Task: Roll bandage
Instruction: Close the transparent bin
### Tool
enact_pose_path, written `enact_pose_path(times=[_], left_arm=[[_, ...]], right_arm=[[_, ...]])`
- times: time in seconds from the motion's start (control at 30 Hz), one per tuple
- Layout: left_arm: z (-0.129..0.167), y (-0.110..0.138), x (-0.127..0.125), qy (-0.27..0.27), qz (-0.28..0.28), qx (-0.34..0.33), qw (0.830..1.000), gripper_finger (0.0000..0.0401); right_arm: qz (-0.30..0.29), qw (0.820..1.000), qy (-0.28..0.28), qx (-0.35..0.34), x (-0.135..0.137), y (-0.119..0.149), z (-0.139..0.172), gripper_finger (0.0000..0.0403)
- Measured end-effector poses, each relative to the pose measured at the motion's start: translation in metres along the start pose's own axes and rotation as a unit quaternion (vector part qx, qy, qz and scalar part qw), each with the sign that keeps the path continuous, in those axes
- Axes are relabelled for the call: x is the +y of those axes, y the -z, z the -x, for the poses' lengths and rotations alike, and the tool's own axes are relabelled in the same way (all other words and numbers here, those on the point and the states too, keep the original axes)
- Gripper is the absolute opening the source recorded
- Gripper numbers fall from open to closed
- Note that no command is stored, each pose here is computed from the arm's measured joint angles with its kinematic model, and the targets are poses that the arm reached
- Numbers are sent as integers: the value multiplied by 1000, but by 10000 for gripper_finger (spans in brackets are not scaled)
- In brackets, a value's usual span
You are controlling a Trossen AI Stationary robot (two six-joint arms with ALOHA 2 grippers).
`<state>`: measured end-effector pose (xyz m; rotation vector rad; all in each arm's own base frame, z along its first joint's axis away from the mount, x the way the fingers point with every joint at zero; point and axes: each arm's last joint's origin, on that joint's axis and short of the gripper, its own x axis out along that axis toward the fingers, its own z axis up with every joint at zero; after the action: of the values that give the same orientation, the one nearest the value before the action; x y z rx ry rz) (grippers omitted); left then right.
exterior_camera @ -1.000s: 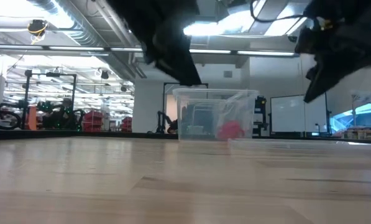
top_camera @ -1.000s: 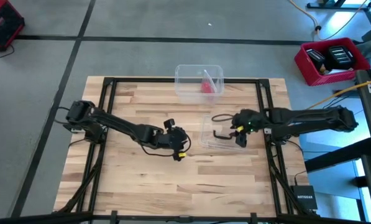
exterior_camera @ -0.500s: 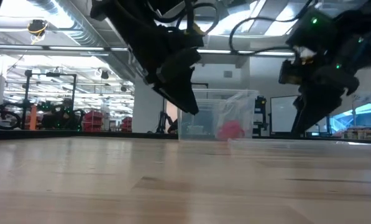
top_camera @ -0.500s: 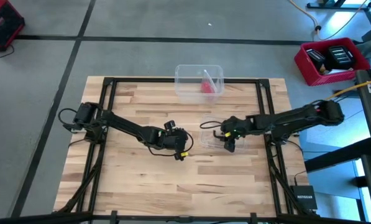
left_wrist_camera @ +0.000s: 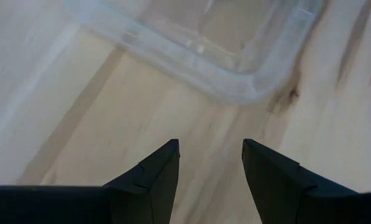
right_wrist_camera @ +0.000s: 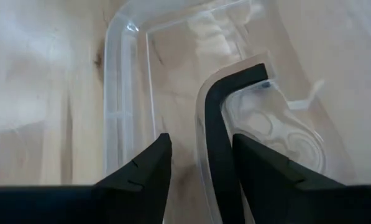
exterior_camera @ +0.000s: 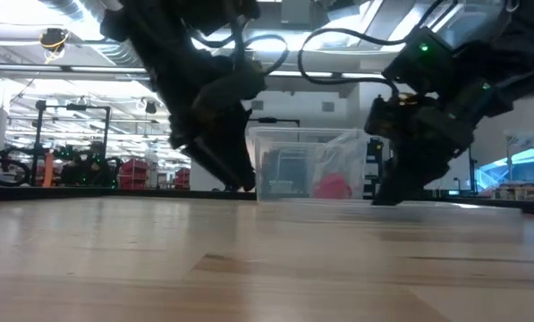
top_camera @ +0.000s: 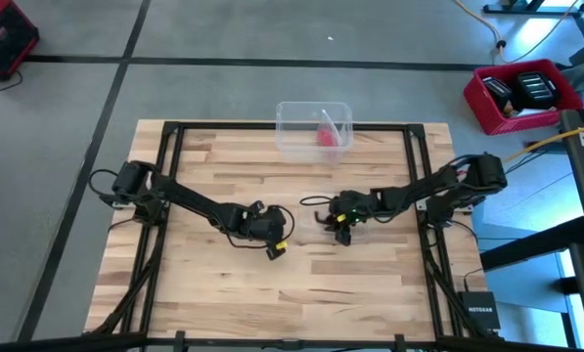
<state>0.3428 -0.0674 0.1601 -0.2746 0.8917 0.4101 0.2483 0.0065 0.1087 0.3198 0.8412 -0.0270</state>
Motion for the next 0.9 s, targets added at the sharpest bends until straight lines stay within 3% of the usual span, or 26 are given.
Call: enact_pose_path(times=[0.23,0.4,0.53,0.7,0.9], left_arm=[[14,-3,5,0,63,-16,998,168],[25,-9,11,-27,78,-41,996,168],[25,-11,14,-37,82,-50,995,168],[23,-9,14,-34,95,-41,994,168],[20,0,12,20,117,13,993,168]], right_arm=[[28,999,-34,-1,18,-44,13,177],[-5,997,20,78,21,-48,48,177],[-50,989,45,131,20,-24,73,177],[-125,983,40,128,24,17,89,177],[-217,971,-52,85,43,60,79,177]])
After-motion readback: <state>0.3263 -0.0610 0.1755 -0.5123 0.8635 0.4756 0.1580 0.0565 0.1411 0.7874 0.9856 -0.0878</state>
